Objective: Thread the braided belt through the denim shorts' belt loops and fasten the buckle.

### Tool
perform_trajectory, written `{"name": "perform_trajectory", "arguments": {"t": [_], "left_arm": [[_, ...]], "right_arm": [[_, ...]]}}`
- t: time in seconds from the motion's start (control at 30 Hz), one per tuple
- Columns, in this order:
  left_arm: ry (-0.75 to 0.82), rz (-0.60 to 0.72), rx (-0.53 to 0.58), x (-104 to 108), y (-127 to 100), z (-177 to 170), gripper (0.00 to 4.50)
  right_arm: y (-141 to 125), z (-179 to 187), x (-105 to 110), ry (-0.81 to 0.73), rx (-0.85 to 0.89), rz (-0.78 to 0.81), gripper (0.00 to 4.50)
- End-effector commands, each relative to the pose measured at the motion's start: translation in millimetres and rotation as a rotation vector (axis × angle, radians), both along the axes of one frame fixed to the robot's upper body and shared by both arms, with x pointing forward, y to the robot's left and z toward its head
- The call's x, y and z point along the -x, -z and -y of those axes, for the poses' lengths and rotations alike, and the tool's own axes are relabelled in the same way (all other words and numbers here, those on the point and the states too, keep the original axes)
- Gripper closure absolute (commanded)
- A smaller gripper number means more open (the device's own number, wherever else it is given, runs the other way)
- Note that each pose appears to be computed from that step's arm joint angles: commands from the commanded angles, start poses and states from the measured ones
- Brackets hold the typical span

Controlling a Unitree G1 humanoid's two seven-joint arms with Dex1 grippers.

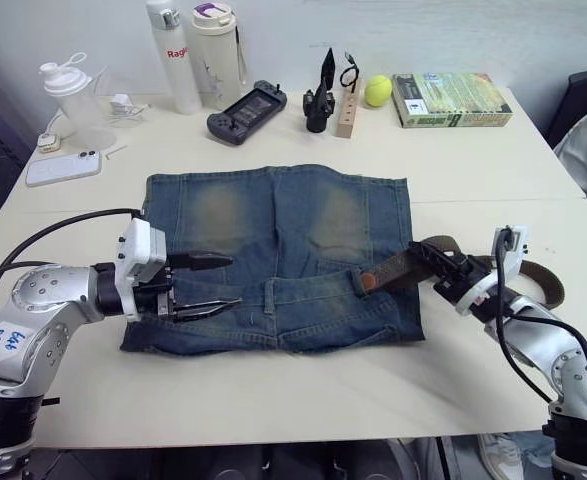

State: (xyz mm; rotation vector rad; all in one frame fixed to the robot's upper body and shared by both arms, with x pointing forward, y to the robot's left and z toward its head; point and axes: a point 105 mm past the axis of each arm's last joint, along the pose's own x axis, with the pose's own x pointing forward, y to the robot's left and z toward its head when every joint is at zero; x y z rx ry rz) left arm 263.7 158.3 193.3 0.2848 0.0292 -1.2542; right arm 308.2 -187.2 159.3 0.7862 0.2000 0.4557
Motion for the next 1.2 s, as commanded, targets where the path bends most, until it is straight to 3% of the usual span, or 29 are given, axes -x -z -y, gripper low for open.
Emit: {"name": "perform_trajectory", "arguments": {"t": [0.03,0.23,0.47,0.63,0.87,0.97,1.2], "left_arm": [[0.048,0.085,-0.023,-6.9,-9.8,12.9,0.89],[0.166,0.211,-0.064,-24.8,-8.9,53.9,0.89],[0.276,0.401,-0.174,-37.9,15.4,99.1,0.89],[0.366,0.547,-0.265,-39.9,29.3,105.0,0.89],[0.36,0.795,-0.417,-60.7,43.7,108.7,0.89],[0.333,0.872,-0.386,-66.0,43.3,121.6,0.89],[0.352,0.888,-0.391,-65.3,61.8,131.3,0.89]], "right_arm": [[3.1,-17.2,1.6,-0.046,-0.01,-0.009,4.5],[27.7,-32.7,4.8,-0.056,-0.019,-0.101,4.5],[53.1,-30.2,2.4,0.005,-0.166,-0.292,4.5],[66.0,-24.0,-1.3,0.055,-0.218,-0.413,4.5],[69.5,-28.0,-1.3,0.038,-0.215,-0.431,4.5],[70.9,-31.8,-0.9,0.033,-0.212,-0.425,4.5],[70.5,-37.7,1.2,0.028,-0.211,-0.407,4.5]]}}
